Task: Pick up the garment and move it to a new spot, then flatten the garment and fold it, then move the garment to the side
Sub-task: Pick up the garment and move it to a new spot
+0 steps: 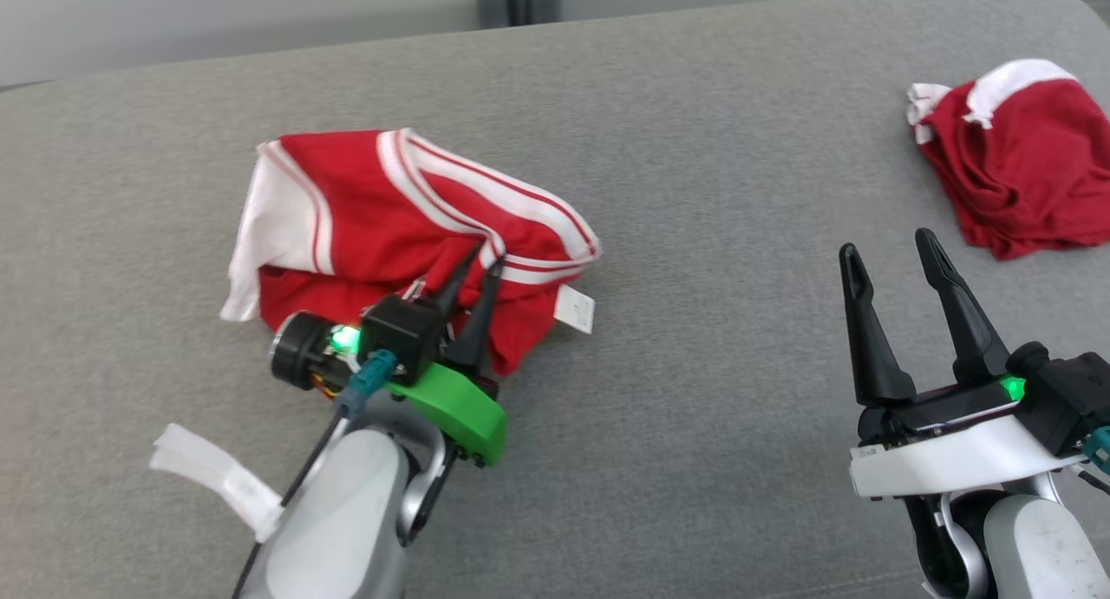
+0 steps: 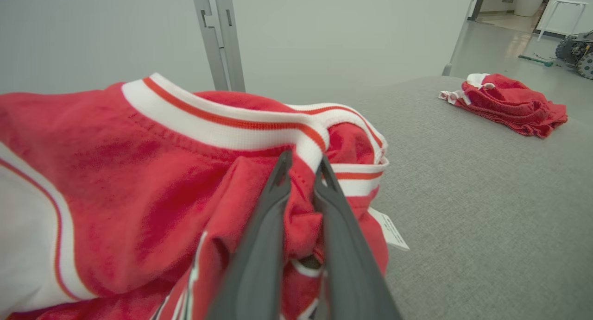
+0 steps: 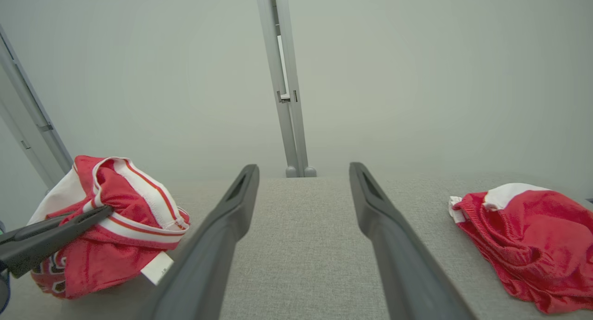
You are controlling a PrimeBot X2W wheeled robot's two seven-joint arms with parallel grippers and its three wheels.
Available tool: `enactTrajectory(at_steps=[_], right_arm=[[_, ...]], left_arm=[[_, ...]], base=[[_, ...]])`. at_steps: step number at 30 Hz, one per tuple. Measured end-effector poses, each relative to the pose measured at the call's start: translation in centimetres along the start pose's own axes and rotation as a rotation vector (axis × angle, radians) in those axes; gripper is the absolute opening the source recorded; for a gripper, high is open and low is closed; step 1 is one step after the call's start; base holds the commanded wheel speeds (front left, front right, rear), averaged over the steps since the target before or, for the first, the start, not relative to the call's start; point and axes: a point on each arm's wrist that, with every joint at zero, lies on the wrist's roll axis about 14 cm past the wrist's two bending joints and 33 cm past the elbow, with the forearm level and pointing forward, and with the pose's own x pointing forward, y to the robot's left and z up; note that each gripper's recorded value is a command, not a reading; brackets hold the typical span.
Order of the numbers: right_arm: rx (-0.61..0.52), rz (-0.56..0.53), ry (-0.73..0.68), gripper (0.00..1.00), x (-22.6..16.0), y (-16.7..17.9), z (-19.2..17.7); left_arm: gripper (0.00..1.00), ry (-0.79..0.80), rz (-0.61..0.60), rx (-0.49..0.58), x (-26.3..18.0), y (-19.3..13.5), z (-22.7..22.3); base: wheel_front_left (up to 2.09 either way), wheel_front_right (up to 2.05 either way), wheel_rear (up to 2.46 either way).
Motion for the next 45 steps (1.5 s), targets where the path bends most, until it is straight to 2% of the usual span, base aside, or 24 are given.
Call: enactTrajectory(at_steps=[6, 7, 8, 9, 14, 19, 27, 31, 35, 38, 45], right_arm=[[-0.009, -0.145, 0.011, 1.00, -2.5, -3.8, -0.4], [-0.012, -0.166, 0.015, 1.00, -2.9, -4.4, -0.5], [-0.016, -0.184, 0.019, 1.00, -3.3, -4.9, -0.6], [-0.019, -0.201, 0.024, 1.00, -3.6, -5.3, -0.8], [-0.032, -0.246, 0.054, 1.00, -4.3, -6.5, -1.7], [-0.040, -0.222, 0.069, 1.00, -3.6, -6.1, -2.3], [-0.037, -0.122, 0.082, 1.00, -1.5, -4.0, -2.7], [-0.026, -0.072, 0.084, 1.00, -0.6, -2.7, -2.8], [-0.021, -0.030, 0.089, 1.00, 0.0, -1.5, -2.8], [-0.021, -0.012, 0.091, 1.00, 0.0, -0.9, -2.7], [-0.035, -0.004, 0.092, 1.00, -1.2, -0.6, -1.9]], left_arm=[[0.00, 0.084, -0.347, -0.044, 2.1, -11.1, -2.7], [0.15, 0.093, -0.384, -0.056, 2.2, -12.3, -3.0], [0.78, 0.100, -0.414, -0.057, 2.4, -13.2, -3.4], [1.00, 0.098, -0.435, -0.060, 2.6, -13.8, -3.6], [1.00, 0.019, -0.472, -0.102, 3.7, -15.0, -2.7], [1.00, -0.086, -0.364, -0.105, 4.7, -12.0, -0.3], [1.00, -0.140, 0.043, -0.080, 2.6, 0.1, 1.1], [1.00, -0.132, 0.245, -0.054, -0.8, 6.0, 1.1], [1.00, -0.123, 0.394, -0.019, -4.7, 10.2, 1.2], [1.00, -0.120, 0.452, 0.007, -7.0, 11.7, 1.4], [1.00, -0.134, 0.470, 0.018, -9.8, 11.0, 2.2]], base=[[0.00, 0.00, 0.00], [0.00, 0.00, 0.00], [0.00, 0.00, 0.00], [0.00, 0.00, 0.00], [0.00, 0.00, 0.00], [0.00, 0.00, 0.00], [0.00, 0.00, 0.00], [0.00, 0.00, 0.00], [0.00, 0.00, 0.00], [0.00, 0.00, 0.00], [0.00, 0.00, 0.00]])
